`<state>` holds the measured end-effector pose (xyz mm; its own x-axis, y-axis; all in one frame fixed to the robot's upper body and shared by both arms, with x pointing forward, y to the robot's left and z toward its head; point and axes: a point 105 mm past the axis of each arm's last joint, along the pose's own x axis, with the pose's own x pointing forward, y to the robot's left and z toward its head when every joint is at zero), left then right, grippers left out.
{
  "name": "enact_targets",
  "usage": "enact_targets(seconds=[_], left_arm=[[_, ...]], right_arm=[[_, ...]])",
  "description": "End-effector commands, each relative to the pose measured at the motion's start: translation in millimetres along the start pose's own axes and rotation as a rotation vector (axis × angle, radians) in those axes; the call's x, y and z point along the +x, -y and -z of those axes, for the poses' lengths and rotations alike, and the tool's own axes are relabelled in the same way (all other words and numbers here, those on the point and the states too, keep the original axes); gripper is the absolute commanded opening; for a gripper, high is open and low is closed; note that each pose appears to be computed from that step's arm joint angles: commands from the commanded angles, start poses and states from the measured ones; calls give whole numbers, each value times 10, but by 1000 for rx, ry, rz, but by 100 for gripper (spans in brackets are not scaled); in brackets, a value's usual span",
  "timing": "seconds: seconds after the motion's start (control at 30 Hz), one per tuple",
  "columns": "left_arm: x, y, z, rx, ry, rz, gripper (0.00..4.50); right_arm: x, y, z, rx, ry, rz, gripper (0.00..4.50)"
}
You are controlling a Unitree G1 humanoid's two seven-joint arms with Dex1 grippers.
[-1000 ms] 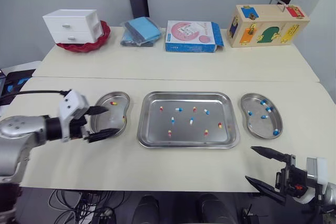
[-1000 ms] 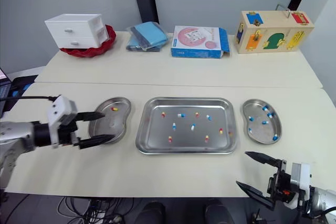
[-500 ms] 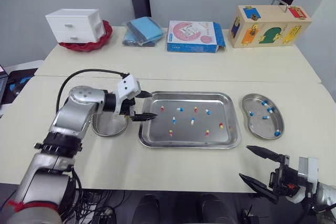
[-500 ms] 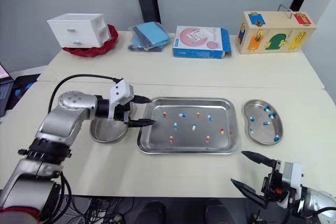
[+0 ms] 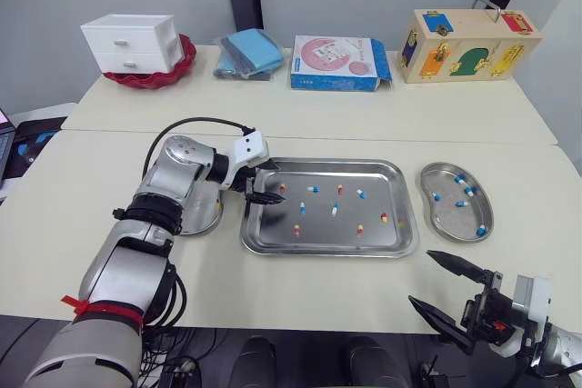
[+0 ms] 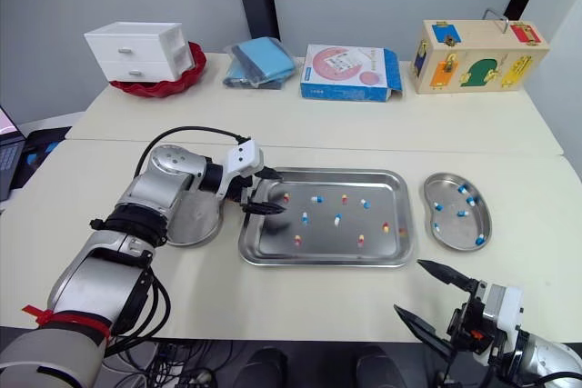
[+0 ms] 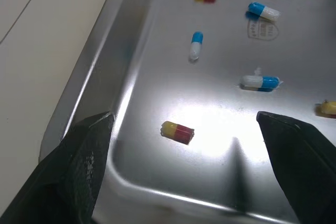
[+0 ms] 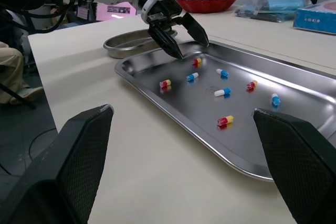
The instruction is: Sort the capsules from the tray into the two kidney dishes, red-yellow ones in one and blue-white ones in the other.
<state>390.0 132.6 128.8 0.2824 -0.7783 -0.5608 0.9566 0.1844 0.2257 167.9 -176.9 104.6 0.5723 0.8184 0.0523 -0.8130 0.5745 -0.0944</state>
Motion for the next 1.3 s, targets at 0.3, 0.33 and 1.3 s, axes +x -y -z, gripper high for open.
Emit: enact_targets(seconds=[0.3, 0.33, 1.3], left_arm=[[77, -48, -10, 68, -69, 14, 333], [81, -49, 6, 70, -80, 13, 333], [125, 16, 31, 25, -94, 52, 6]], right_arm=[[37, -58, -73, -34, 24, 15, 450], [38, -58, -72, -34, 24, 16, 450], [48, -24, -84, -46, 22, 15, 450]])
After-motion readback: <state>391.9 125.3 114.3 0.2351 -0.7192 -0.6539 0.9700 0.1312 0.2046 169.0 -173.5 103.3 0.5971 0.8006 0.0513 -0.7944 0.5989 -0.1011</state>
